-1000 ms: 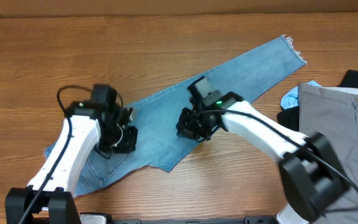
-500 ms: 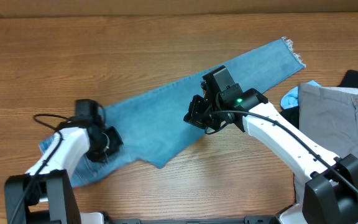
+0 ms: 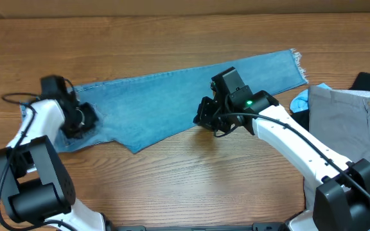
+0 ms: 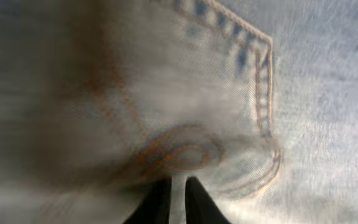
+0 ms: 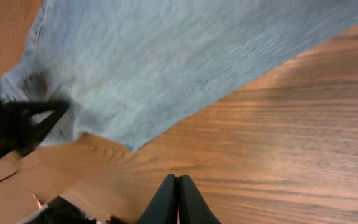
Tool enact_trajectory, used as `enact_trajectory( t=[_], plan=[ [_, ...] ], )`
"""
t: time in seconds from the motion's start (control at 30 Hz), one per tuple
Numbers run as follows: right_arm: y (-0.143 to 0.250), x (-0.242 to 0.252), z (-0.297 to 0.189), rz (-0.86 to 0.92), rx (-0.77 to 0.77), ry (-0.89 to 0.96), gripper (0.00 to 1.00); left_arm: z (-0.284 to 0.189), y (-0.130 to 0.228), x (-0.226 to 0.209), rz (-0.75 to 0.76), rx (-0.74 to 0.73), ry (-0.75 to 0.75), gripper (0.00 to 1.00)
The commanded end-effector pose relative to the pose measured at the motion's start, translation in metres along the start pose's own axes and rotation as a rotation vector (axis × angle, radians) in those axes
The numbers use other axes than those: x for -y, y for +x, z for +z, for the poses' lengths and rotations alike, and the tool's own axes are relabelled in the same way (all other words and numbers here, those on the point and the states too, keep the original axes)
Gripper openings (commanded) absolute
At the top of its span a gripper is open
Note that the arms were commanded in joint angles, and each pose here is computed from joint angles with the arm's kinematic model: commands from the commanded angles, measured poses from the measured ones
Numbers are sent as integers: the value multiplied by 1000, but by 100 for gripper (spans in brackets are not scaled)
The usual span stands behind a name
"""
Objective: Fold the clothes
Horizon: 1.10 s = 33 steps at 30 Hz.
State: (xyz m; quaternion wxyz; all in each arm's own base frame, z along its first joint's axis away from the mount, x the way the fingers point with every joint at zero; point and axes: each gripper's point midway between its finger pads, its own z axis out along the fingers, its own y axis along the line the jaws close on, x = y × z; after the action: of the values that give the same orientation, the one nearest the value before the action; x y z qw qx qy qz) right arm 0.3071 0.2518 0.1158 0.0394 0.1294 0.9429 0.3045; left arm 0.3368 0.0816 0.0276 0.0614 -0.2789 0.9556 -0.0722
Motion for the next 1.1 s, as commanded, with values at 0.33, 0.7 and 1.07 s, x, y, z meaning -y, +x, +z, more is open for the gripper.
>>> enact_trajectory(
  t=[0.33, 0.7, 1.07],
  plan=[
    [-23, 10, -24, 32, 58, -9, 7, -86, -67, -64, -18, 173, -337, 4],
    [-10, 24, -24, 60, 9, 45, 7, 4, -45, -174, -350, 23, -355, 5],
    [-9, 24, -28, -3, 19, 51, 10, 19, -51, -167, -349, -17, -196, 4]
  ],
)
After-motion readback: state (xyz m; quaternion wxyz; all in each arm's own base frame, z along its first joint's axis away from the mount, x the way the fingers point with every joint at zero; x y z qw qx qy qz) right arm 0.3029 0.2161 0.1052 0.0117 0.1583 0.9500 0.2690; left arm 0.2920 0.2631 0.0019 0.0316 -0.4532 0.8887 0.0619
